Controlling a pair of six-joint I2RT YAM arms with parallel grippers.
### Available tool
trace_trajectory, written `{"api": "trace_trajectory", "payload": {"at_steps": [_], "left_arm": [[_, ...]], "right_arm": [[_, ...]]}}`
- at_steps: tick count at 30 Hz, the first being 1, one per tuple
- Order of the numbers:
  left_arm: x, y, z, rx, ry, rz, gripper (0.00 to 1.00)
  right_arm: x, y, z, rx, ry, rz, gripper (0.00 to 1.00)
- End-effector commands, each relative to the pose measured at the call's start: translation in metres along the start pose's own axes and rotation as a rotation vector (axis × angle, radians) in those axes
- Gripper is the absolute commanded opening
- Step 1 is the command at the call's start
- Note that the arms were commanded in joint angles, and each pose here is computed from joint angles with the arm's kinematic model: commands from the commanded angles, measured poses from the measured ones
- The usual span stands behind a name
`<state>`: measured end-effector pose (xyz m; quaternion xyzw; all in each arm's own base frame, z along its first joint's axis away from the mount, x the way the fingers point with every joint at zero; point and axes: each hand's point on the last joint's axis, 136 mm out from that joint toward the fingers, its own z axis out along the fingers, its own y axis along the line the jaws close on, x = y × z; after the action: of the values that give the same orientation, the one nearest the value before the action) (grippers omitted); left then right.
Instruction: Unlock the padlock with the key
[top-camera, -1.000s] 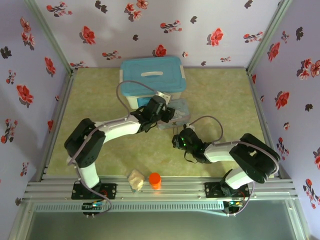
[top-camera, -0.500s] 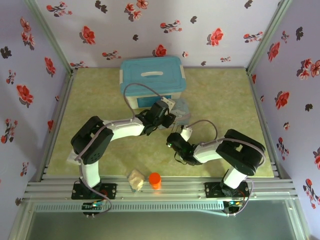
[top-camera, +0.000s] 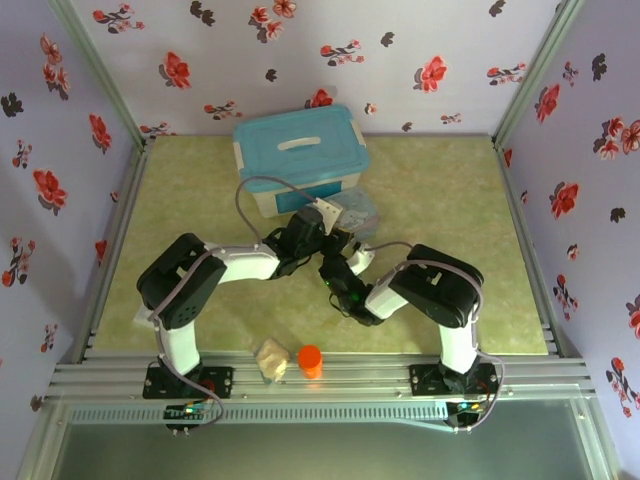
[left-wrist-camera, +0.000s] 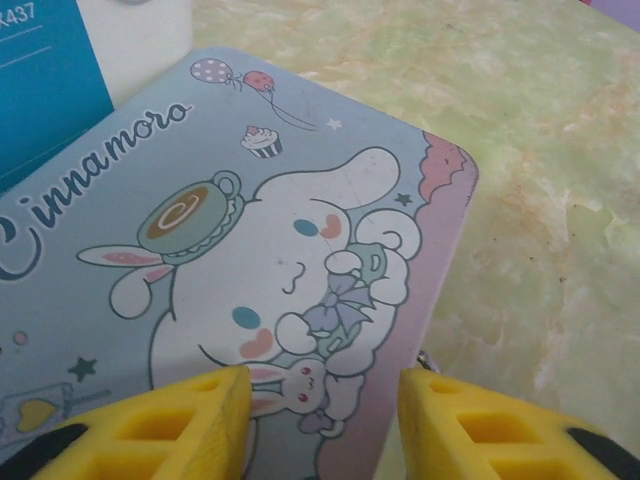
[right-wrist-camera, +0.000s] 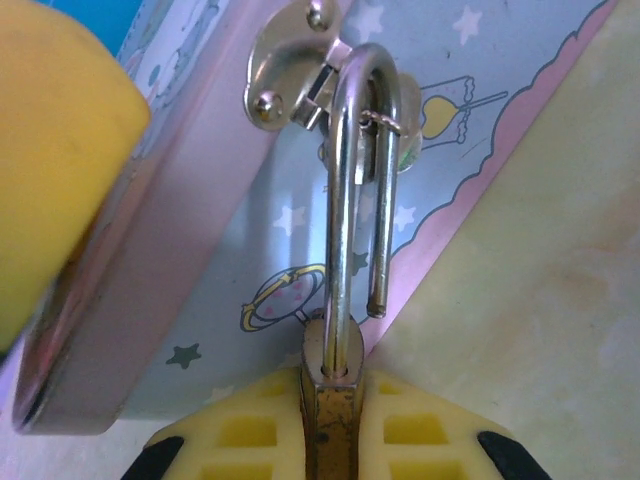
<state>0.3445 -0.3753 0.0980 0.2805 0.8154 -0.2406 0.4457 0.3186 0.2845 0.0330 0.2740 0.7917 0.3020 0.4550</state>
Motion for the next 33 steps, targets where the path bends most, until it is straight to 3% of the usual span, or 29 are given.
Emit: {"api": "trace_trajectory", "payload": {"at_steps": [1, 24, 33], "left_arm": [[0.093, -0.008, -0.001, 0.055, 0.294, -0.041, 0.42], [0.117, -0.004, -0.006, 0.052, 0.347, -0.052, 0.41], [0.122, -0.004, -0.006, 0.049, 0.349, -0.062, 0.4]], "right_arm": [[-0.014, 0.027, 0.008, -0.077, -0.046, 0.062, 0.0], [-0.103, -0.006, 0.002, -0.039, -0.181, 0.109, 0.0], [-0.109, -0.004, 0.014, -0.048, -0.171, 0.169, 0.0]]}}
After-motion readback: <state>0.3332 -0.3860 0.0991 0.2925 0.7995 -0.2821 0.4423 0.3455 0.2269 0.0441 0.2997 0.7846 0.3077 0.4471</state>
